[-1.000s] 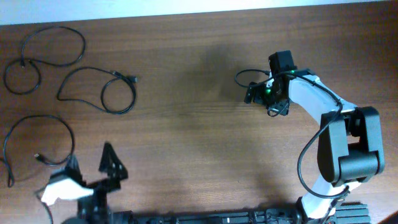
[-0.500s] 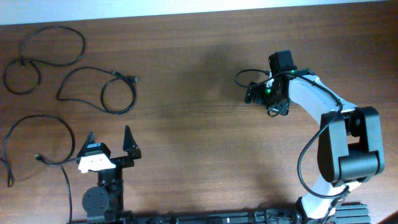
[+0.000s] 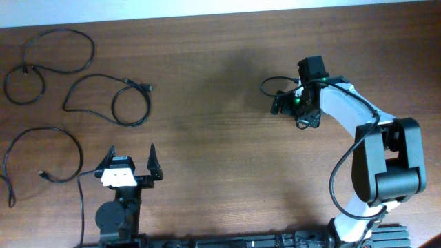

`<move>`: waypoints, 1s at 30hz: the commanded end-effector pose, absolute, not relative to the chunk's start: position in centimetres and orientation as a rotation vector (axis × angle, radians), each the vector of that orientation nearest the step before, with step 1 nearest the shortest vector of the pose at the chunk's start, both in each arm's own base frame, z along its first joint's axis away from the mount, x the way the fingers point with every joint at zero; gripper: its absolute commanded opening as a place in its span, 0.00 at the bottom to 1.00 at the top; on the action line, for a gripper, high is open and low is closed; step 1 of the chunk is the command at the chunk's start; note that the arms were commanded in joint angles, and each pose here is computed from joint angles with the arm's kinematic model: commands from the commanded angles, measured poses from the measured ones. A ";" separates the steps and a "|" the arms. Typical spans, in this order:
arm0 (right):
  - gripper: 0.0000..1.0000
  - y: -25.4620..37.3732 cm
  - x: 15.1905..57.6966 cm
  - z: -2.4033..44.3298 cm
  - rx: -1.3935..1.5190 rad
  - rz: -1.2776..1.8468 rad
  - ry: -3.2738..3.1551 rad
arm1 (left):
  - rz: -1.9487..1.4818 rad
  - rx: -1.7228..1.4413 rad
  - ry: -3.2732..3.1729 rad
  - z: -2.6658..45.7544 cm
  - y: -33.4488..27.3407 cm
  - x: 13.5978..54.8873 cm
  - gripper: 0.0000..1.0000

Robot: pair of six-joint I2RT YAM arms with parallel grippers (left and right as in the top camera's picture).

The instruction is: Untangle cables

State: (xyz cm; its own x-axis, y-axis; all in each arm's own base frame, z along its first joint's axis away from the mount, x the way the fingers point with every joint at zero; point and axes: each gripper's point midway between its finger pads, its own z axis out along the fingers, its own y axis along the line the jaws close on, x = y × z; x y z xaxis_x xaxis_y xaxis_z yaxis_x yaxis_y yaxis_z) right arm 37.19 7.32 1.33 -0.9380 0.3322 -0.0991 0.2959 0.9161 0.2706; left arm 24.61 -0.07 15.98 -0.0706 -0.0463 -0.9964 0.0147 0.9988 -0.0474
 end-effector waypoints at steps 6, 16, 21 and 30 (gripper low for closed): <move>0.99 7.3 37.3 1.8 0.479 0.373 2.921 | -0.049 0.009 1.646 15.7 -0.4 24.6 0.99; 0.99 6.6 37.5 1.9 0.498 0.355 2.910 | -0.049 0.009 1.646 15.7 -0.4 24.6 0.99; 0.99 8.0 38.5 11.3 0.379 0.431 2.672 | -0.049 0.009 1.646 15.7 -0.4 24.6 0.99; 0.99 5.7 28.3 35.8 0.234 0.499 1.962 | -0.048 0.009 1.646 15.7 -0.4 24.6 0.99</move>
State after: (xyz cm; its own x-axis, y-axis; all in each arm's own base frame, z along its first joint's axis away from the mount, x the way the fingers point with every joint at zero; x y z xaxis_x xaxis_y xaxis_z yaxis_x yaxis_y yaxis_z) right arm 30.25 6.78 34.19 -0.4927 0.3702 -0.7875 -0.0756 0.8834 0.4625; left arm 24.61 -0.07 15.92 -0.0733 -0.0463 -0.9962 0.0146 0.9988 -0.0475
